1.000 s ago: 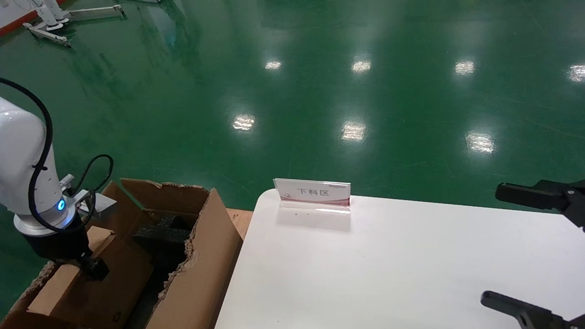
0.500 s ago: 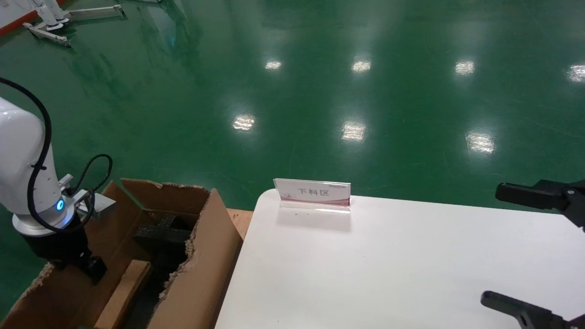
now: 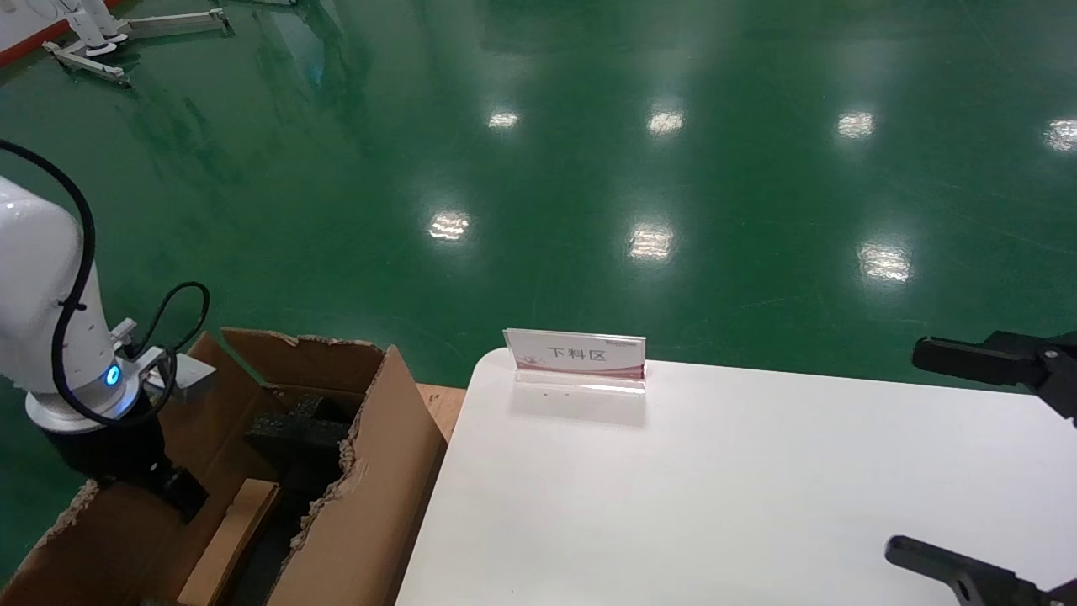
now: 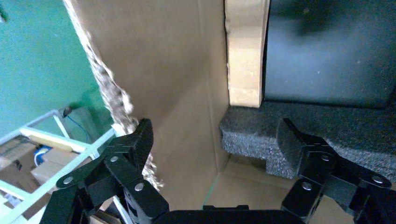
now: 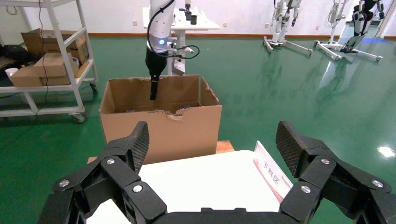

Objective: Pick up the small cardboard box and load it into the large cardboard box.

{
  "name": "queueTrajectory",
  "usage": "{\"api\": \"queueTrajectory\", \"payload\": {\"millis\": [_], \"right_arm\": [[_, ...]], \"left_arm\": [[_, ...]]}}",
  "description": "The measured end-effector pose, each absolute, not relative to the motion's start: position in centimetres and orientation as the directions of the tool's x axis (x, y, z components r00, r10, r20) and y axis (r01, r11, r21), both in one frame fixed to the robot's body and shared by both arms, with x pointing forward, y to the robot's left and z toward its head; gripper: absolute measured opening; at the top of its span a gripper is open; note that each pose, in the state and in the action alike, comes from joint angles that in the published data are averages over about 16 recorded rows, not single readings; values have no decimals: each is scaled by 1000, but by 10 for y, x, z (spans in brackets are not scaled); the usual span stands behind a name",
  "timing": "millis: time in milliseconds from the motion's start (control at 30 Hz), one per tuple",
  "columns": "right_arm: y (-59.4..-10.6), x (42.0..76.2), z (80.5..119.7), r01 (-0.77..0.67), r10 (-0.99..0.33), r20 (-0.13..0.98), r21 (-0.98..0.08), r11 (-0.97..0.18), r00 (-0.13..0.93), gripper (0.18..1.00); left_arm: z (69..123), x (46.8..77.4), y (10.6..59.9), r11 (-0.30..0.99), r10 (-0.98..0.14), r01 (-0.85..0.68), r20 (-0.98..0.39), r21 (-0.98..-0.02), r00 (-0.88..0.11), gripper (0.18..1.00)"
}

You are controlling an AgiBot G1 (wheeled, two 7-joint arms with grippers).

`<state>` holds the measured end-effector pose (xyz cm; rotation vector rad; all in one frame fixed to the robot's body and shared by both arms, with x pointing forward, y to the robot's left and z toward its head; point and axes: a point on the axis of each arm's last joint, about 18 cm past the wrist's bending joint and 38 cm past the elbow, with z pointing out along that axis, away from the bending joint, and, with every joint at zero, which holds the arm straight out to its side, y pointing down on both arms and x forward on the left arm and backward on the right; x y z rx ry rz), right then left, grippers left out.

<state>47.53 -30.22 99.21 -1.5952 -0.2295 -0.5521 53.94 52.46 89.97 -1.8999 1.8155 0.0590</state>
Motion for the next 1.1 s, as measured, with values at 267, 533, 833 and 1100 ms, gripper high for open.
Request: {"api": "queueTrajectory", "payload": {"millis": [267, 533, 833, 1100], "right_arm": [[-302, 475, 992, 464, -179, 477, -879, -112, 861, 995], [-302, 475, 992, 464, -179, 477, -879, -112, 861, 995], [-302, 475, 992, 464, -179, 477, -879, -112, 861, 995], [-302, 475, 992, 464, -179, 477, -879, -112, 861, 995]], "left_arm": [[929, 548, 519, 105, -929, -908, -365, -407, 56, 942], [969, 547, 512, 239, -933, -818, -356, -523, -45, 991], [999, 525, 502, 401, -913, -636, -349, -660, -213, 993], [1007, 496, 493, 490, -865, -429, -362, -759, -347, 995]]}}
